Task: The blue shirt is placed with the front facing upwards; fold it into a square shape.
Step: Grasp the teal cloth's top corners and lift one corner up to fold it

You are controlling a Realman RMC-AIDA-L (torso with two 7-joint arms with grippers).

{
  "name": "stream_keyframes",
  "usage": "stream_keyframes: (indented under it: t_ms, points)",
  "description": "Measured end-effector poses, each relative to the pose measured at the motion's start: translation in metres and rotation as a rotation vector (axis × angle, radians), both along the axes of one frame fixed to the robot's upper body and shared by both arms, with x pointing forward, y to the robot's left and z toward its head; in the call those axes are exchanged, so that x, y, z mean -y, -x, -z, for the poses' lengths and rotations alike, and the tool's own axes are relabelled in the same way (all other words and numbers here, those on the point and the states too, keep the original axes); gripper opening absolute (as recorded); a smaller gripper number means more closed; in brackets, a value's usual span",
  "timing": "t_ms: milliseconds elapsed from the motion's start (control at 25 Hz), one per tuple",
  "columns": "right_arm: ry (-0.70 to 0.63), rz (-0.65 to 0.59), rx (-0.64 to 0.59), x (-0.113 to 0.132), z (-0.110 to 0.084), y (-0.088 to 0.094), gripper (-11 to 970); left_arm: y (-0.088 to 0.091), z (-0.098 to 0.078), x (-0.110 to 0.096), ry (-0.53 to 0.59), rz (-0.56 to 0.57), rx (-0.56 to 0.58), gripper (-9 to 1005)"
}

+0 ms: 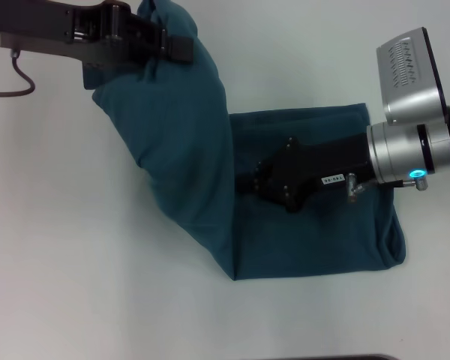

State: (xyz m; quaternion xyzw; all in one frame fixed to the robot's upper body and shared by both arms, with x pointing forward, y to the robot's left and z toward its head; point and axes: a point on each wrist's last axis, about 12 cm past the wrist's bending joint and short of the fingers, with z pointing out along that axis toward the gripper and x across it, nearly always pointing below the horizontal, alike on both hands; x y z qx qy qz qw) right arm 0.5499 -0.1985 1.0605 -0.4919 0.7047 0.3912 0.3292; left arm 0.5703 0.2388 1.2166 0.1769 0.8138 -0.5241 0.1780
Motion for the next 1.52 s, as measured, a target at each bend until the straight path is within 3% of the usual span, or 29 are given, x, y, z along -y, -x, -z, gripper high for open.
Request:
stream_keyframes:
  t_ms: [360, 1000, 1520]
  points:
    - [-0.017, 0.044, -0.030, -0.009, 0.005, -0.003, 4, -0.001, -0.001, -0.001, -0.003, 0.003, 0.003, 88]
    - [0.005, 0.057, -0.035, -0.050, 0.024, -0.004, 5, 0.000, -0.003, 0.000, 0.010, 0.024, 0.023, 88]
    - [-0.009, 0.040, -0.039, -0.054, 0.020, -0.006, 6, 0.000, -0.004, -0.007, 0.016, -0.001, 0.031, 88]
